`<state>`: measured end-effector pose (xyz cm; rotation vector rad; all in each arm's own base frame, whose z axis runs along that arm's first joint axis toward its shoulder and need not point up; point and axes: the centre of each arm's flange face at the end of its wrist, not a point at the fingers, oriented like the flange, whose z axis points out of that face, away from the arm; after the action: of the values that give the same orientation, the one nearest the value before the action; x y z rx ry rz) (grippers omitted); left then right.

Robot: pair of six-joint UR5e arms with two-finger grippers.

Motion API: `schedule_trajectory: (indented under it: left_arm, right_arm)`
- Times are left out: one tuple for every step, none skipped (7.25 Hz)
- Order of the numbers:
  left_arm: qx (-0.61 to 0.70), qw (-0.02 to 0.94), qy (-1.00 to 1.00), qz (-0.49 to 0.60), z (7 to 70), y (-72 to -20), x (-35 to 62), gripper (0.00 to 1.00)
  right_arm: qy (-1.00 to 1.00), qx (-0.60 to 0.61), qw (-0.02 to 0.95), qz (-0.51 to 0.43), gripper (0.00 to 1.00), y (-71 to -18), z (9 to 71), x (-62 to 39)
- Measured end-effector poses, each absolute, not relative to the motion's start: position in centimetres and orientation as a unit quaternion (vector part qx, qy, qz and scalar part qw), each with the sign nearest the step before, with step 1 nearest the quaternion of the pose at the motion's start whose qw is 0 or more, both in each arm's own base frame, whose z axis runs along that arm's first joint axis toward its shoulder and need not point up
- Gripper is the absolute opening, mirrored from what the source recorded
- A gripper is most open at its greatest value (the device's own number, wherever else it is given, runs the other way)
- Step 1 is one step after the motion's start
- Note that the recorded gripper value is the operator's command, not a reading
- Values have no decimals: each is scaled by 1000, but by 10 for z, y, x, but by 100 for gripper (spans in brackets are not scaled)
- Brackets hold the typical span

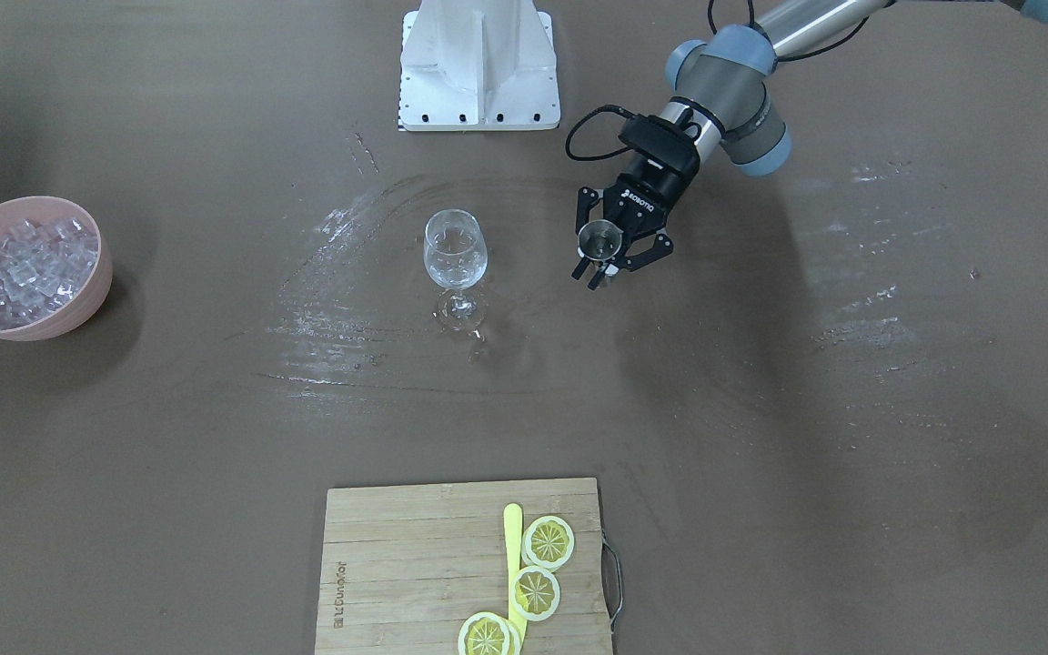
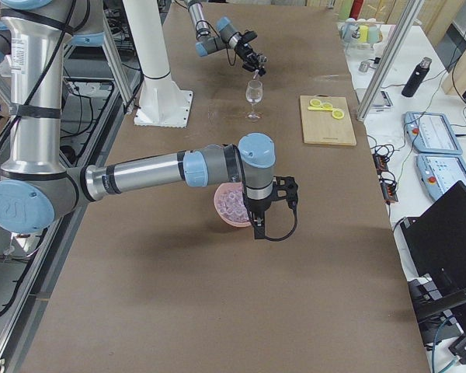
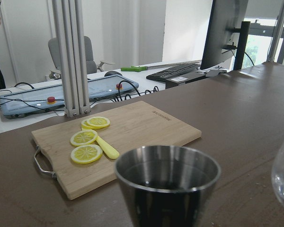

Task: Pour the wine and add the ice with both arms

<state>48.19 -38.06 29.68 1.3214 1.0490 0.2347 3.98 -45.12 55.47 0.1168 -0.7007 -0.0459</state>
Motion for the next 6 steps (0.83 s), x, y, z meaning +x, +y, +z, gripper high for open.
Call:
schedule_trajectory:
  left_arm:
    - [590,656,450,139,279,-383,491,0]
    - [590,655,440,171,257,-388,497,0]
    - [584,656,433,202,239,-400,492,0]
    - [576,659,426,232,228,-416,477,0]
    - [570,660,416,257,222,-430,459,0]
    - [567,663,403,277,220,-439,449,0]
  right_arm:
    - [-343,58,937,-23,100,-451,554,40]
    - [-343,58,937,-23,100,-451,554,40]
    - [-344,58,937,-23,100,-451,554,40]
    - [-344,57,937,-22,100,-451,554,40]
    - [-344,56,937,-20,100,-451,554,40]
    - [-345,56,937,-17,100,-451,554,39]
